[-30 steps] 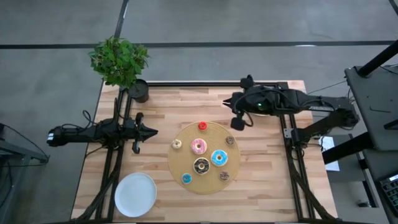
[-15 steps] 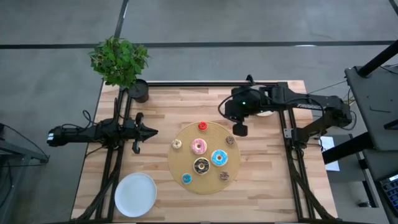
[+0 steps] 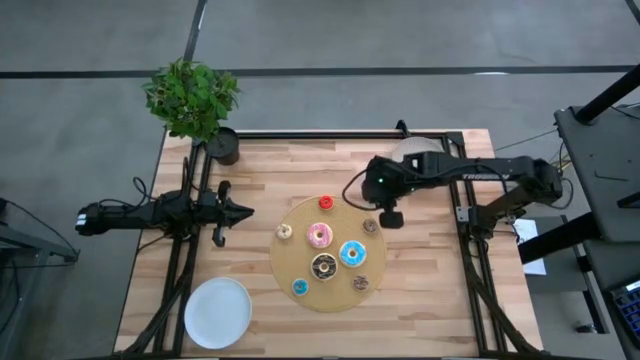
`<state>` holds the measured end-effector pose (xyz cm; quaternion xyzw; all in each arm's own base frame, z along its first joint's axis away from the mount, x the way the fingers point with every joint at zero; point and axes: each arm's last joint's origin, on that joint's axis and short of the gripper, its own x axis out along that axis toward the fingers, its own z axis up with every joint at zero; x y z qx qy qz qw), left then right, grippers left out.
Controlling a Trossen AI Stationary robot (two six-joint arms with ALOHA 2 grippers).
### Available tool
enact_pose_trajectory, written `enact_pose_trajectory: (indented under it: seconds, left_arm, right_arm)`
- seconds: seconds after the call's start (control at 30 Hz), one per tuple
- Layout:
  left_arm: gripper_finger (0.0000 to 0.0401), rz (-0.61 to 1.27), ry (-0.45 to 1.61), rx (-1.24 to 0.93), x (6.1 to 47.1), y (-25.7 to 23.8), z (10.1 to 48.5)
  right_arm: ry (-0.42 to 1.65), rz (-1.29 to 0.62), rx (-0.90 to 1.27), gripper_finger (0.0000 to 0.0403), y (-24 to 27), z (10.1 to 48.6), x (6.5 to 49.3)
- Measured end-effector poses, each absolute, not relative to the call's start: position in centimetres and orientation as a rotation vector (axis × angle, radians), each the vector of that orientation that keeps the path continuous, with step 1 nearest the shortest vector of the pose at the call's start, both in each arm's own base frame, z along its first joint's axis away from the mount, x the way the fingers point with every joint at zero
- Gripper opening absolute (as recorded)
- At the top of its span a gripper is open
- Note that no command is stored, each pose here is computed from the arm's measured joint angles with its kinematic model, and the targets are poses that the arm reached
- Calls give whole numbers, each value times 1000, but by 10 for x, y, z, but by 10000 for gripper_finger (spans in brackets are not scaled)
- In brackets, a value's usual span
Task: Pick & Place donuts
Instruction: Put the small brown donut on the gray plate
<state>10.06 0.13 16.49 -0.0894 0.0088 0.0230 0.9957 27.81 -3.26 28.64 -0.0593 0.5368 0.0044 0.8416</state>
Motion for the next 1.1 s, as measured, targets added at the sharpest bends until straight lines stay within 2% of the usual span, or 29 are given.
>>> enact_pose_trajectory:
  seconds: [0.37, 0.73, 0.9, 1.1]
  left_arm:
    - [0, 46, 16, -179, 101, 1, 165]
    - [0, 45, 15, -179, 101, 1, 165]
    - [0, 45, 15, -179, 101, 1, 165]
    - [0, 45, 15, -179, 101, 1, 165]
  right_arm:
    - [1222, 28, -112, 28, -31, 242, 268]
    - [1217, 159, -14, 32, -28, 227, 264]
    - [1210, 194, -17, 57, -32, 226, 263]
    - [1222, 209, -32, 113, -33, 222, 264]
